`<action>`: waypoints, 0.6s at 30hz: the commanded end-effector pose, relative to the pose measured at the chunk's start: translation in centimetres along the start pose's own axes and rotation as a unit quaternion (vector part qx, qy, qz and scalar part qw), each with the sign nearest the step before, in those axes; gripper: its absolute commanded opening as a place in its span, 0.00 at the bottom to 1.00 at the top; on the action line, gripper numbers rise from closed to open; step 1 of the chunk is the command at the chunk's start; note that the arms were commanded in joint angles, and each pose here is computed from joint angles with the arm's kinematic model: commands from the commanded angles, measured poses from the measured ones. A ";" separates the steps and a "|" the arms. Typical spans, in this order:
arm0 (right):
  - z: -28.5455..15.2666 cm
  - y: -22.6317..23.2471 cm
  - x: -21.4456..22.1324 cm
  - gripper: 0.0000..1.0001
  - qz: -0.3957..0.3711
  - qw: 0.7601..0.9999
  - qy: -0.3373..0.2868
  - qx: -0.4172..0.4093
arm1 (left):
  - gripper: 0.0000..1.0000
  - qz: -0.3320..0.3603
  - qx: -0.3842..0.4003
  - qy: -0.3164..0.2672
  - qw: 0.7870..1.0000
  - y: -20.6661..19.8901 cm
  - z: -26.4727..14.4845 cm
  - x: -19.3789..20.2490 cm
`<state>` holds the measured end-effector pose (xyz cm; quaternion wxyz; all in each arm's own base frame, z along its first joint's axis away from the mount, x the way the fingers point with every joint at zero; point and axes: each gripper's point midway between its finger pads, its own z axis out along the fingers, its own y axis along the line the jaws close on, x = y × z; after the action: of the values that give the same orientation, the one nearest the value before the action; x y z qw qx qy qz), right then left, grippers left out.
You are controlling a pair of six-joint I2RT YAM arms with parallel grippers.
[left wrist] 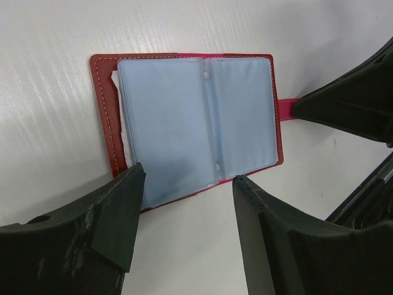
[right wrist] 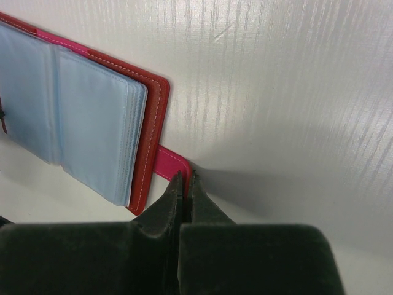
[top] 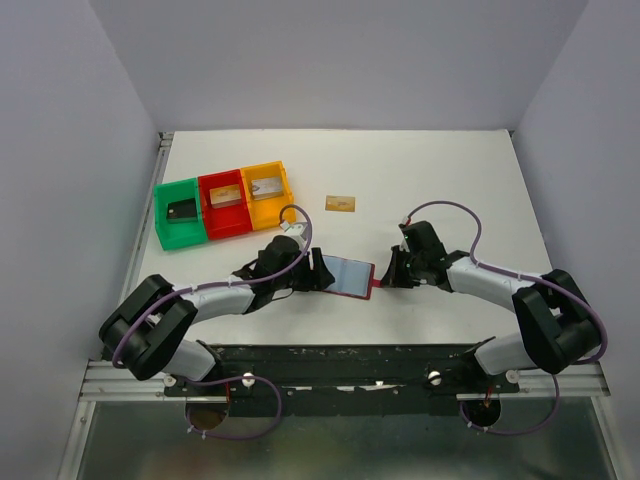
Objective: Take the credit cards out of the card holder
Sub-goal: Remove the credit card from the card holder.
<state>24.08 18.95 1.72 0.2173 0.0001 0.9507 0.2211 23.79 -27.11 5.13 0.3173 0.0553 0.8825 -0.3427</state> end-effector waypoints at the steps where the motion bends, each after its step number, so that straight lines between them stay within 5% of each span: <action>1: -0.1 0.2 0.0 0.00 -0.004 1.000 0.009 -0.001 | 0.71 -0.001 -0.010 -0.016 1.000 0.0 -0.4 -0.8; 18: 0.0 0.4 0.0 0.00 -0.005 1.000 0.011 -0.007 | 0.72 0.000 0.003 0.010 1.000 -0.4 0.4 0.1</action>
<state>24.05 19.00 1.73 0.2164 -0.0017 0.9506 0.2224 23.82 -26.90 5.00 0.3174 0.0517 0.8847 -0.3374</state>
